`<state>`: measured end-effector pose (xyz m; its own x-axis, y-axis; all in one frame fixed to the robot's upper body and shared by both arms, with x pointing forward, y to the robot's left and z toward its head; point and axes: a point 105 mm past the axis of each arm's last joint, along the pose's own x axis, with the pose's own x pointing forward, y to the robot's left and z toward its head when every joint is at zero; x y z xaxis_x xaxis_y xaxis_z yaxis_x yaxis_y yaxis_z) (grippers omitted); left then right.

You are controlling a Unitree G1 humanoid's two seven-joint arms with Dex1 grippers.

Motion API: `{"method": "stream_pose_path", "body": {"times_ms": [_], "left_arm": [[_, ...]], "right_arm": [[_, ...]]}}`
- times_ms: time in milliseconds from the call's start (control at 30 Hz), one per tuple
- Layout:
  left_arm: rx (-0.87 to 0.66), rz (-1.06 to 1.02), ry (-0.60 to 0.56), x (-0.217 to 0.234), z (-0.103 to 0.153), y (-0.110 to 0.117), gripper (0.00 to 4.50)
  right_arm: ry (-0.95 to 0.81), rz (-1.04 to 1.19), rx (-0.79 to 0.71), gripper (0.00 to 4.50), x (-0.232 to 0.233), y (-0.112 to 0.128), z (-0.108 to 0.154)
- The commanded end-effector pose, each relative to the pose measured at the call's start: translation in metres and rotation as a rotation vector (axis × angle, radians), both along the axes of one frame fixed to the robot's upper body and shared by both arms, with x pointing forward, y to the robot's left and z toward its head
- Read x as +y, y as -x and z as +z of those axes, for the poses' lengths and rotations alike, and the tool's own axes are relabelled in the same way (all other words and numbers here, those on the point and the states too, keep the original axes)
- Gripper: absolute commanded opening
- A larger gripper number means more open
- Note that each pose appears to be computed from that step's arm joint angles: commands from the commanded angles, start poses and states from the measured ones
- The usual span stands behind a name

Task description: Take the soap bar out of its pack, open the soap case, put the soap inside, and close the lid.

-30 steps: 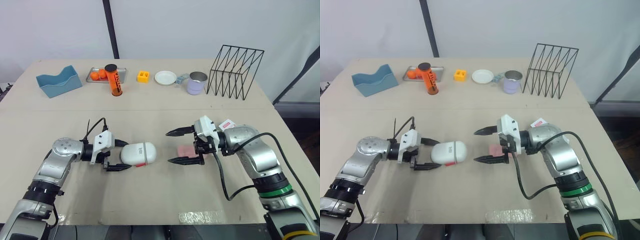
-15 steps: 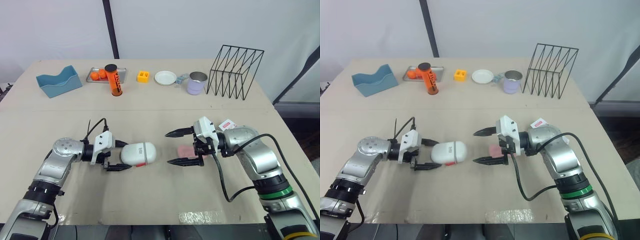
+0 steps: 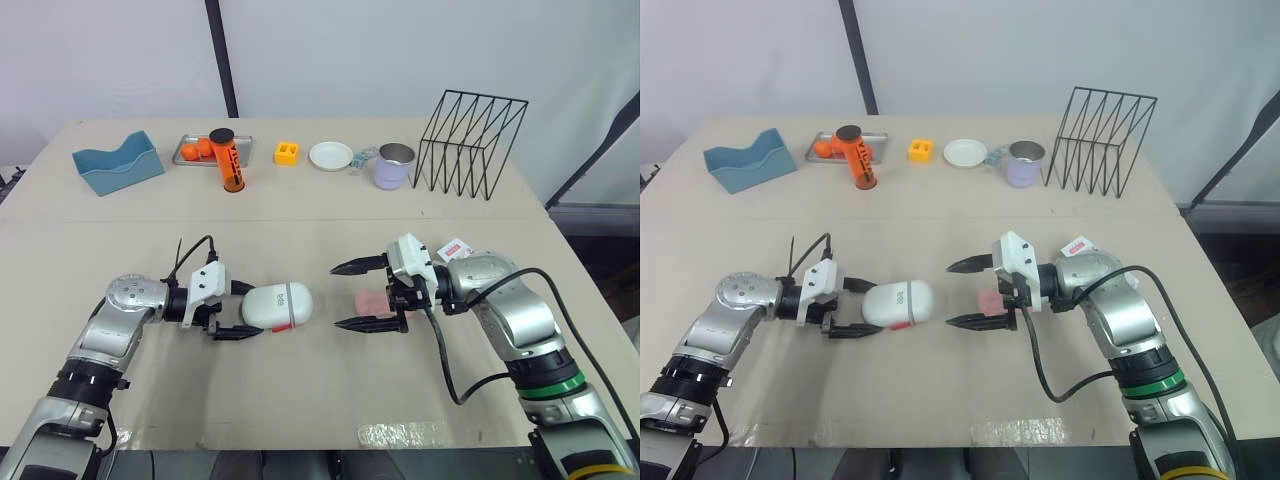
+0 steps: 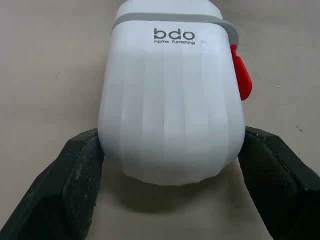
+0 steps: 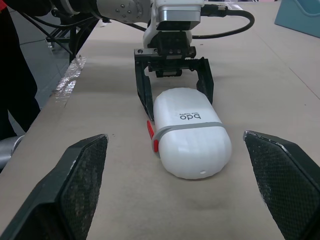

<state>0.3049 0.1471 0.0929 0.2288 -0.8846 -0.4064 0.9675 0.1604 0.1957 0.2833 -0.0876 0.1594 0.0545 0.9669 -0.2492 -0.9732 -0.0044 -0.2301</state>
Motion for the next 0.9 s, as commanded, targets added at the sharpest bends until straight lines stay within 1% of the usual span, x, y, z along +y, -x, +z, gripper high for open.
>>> {"method": "stream_pose_path", "body": {"times_ms": [33, 167, 333, 433, 567, 733, 900], "left_arm": [[-0.066, -0.013, 0.015, -0.002, 0.013, -0.003, 3.89], [-0.107, -0.025, 0.028, -0.002, 0.02, -0.002, 3.89], [-0.165, -0.053, 0.016, -0.001, 0.025, 0.007, 3.89], [-0.224, -0.055, 0.028, -0.003, 0.03, 0.008, 3.89], [-0.36, -0.067, 0.052, -0.011, 0.039, 0.013, 3.89], [-0.444, -0.084, 0.065, -0.018, 0.043, 0.022, 3.89], [-0.511, -0.071, 0.079, -0.024, 0.048, 0.022, 3.89]], "right_arm": [[-0.03, -0.004, -0.001, 4.5, -0.002, 0.001, 0.01], [-0.057, -0.037, 0.06, 4.5, 0.002, 0.001, 0.018], [-0.053, -0.124, 0.194, 4.5, 0.004, -0.002, 0.02], [-0.032, -0.19, 0.302, 4.5, 0.005, -0.004, 0.016], [-0.013, -0.282, 0.485, 4.5, 0.005, -0.005, 0.009], [-0.041, -0.322, 0.619, 4.5, 0.011, -0.004, 0.011], [-0.072, -0.325, 0.742, 4.5, 0.018, -0.003, 0.016]]}}
